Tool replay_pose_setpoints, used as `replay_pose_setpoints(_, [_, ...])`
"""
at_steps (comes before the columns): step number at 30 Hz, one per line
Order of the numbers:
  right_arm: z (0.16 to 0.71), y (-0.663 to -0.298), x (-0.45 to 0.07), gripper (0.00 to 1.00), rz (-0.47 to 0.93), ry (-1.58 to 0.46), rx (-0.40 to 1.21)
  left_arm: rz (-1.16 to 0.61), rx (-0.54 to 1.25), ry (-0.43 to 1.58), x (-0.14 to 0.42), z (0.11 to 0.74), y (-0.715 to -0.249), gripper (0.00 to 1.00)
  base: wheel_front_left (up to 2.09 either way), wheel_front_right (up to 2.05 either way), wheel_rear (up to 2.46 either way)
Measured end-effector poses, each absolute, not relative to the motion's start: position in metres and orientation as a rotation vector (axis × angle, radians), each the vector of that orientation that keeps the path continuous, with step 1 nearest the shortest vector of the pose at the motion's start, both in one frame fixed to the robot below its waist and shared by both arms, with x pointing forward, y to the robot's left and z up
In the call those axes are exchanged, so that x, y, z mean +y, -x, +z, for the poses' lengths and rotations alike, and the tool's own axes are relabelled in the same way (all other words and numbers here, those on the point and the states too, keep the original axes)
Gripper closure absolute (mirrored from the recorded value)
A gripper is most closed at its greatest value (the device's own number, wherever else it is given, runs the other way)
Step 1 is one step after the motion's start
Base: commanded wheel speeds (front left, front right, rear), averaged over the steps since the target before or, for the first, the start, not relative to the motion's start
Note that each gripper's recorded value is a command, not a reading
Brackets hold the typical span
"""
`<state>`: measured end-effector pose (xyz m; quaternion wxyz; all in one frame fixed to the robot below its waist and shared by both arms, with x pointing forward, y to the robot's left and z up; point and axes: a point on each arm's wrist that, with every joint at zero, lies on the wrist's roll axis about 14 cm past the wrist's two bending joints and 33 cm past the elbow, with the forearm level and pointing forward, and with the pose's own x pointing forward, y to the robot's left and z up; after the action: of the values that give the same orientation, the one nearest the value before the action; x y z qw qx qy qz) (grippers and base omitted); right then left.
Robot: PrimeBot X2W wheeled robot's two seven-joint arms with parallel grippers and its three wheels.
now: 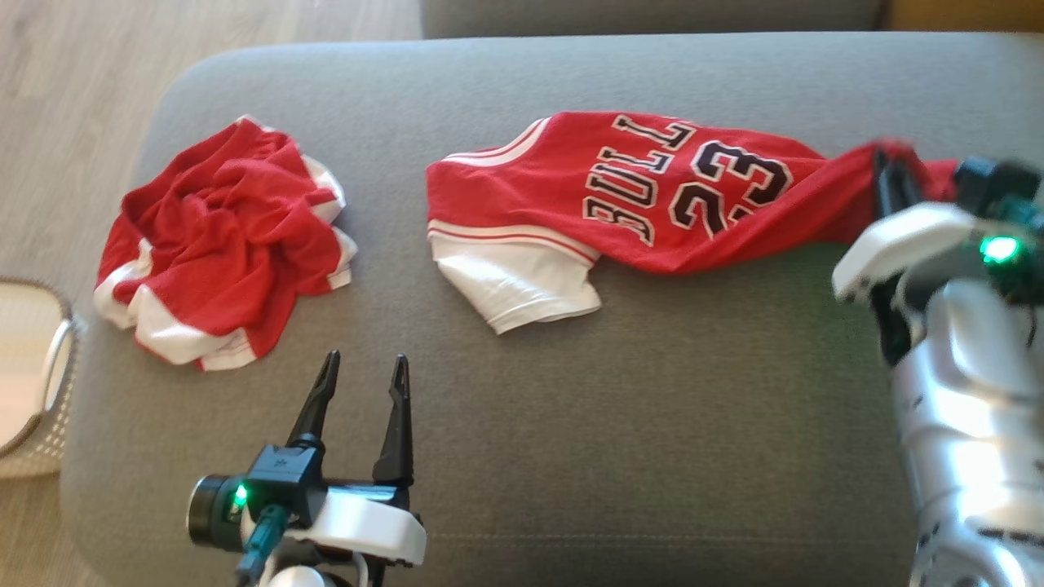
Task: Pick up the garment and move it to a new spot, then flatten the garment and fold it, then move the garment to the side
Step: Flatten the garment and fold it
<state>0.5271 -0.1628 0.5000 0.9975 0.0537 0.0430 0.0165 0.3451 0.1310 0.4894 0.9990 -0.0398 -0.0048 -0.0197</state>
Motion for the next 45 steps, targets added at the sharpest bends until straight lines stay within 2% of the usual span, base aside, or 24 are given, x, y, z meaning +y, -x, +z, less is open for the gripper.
replay_pose_setpoints(3, [0.507,-0.544,-0.155,1.00,0.038,-0.123,0.074,-0.037,0.008,0.078,0.131,0.484,-0.344,0.00,0.00,0.00,0.00])
replay_pose_setpoints(6, [0.492,-0.553,-0.143,1.00,0.053,-0.118,0.131,-0.029,0.021,0.076,0.133,0.481,-0.345,0.00,0.00,0.00,0.00])
replay_pose_setpoints(8, [0.479,-0.557,-0.132,0.52,0.076,-0.121,0.174,-0.027,0.029,0.075,0.134,0.478,-0.346,0.00,0.00,0.00,0.00])
replay_pose_setpoints(9, [0.473,-0.559,-0.124,0.00,0.092,-0.126,0.196,-0.023,0.034,0.075,0.135,0.477,-0.347,0.00,0.00,0.00,0.00])
replay_pose_setpoints(14, [0.462,-0.566,-0.096,0.00,0.163,-0.120,0.236,-0.013,0.053,0.080,0.137,0.471,-0.350,0.00,0.00,0.00,0.00])
replay_pose_setpoints(20, [0.483,-0.570,-0.084,0.00,0.233,-0.064,0.156,-0.031,0.062,0.086,0.129,0.468,-0.353,0.00,0.00,0.00,0.00])
replay_pose_setpoints(23, [0.472,-0.557,-0.084,0.00,0.265,-0.016,0.163,-0.043,0.065,0.097,0.124,0.467,-0.356,0.00,0.00,0.00,0.00])
replay_pose_setpoints(27, [0.442,-0.536,-0.108,0.00,0.275,0.100,0.230,-0.062,0.061,0.109,0.117,0.469,-0.357,0.00,0.00,0.00,0.00])
replay_pose_setpoints(32, [0.455,-0.557,-0.148,0.00,0.262,0.284,0.218,-0.066,0.054,0.106,0.116,0.471,-0.359,0.00,0.00,0.00,0.00])
replay_pose_setpoints(35, [0.463,-0.571,-0.149,0.00,0.287,0.373,0.232,-0.048,0.060,0.102,0.121,0.470,-0.356,0.00,0.00,0.00,0.00])
replay_pose_setpoints(45, [0.444,-0.578,-0.153,0.00,0.314,0.474,0.373,0.000,0.068,0.101,0.134,0.468,-0.351,0.00,0.00,0.00,0.00])
